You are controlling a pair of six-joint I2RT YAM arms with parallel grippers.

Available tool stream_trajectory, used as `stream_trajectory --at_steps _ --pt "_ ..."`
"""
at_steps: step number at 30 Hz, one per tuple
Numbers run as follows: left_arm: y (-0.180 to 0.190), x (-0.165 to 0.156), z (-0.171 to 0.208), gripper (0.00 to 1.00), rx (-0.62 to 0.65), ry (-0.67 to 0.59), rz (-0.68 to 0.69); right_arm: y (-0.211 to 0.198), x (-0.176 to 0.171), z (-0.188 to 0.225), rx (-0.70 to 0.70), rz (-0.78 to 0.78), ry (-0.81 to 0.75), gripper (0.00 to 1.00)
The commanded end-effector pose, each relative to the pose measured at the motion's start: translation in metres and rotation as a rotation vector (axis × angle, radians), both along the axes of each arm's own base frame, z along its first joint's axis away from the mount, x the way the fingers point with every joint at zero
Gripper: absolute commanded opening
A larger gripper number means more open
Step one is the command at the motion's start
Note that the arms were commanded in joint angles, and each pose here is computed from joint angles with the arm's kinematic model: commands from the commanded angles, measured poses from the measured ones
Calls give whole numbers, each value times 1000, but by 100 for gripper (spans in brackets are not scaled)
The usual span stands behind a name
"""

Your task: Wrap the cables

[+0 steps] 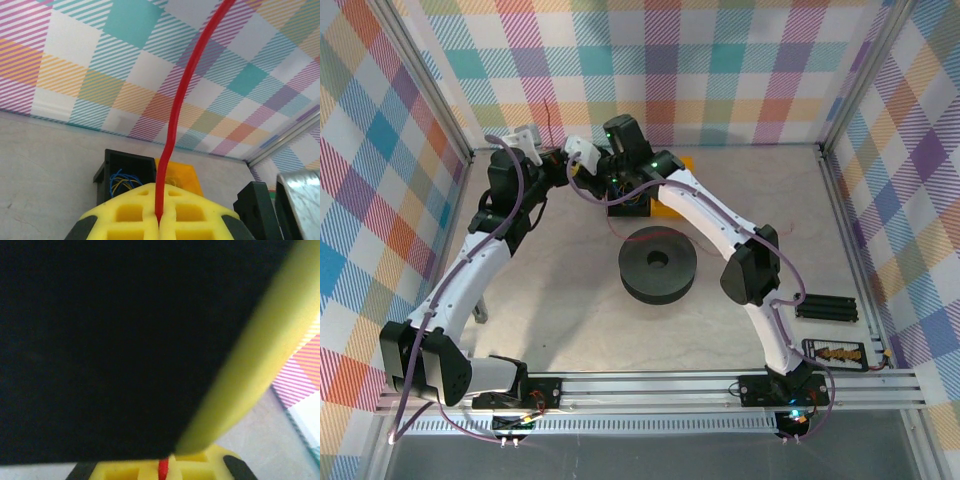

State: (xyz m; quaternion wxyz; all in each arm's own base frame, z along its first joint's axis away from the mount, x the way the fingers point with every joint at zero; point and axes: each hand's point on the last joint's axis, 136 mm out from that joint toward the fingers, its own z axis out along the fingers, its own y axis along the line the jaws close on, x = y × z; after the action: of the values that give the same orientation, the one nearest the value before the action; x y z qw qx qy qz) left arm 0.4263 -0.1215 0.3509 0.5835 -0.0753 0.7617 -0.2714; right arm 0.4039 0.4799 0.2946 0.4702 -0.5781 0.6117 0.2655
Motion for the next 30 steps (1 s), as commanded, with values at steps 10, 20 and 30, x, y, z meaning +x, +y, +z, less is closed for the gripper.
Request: stream_trajectory --at_steps 10,20,30 --pt "30 -38 24 60 115 -4 82 -4 16 10 -10 16 -147 0" --pt "32 -133 -47 100 97 241 -31 -2 13 3 -73 117 -302 0" --pt "-18 -144 -149 100 39 470 -122 -14 17 17 -113 111 -397 0"
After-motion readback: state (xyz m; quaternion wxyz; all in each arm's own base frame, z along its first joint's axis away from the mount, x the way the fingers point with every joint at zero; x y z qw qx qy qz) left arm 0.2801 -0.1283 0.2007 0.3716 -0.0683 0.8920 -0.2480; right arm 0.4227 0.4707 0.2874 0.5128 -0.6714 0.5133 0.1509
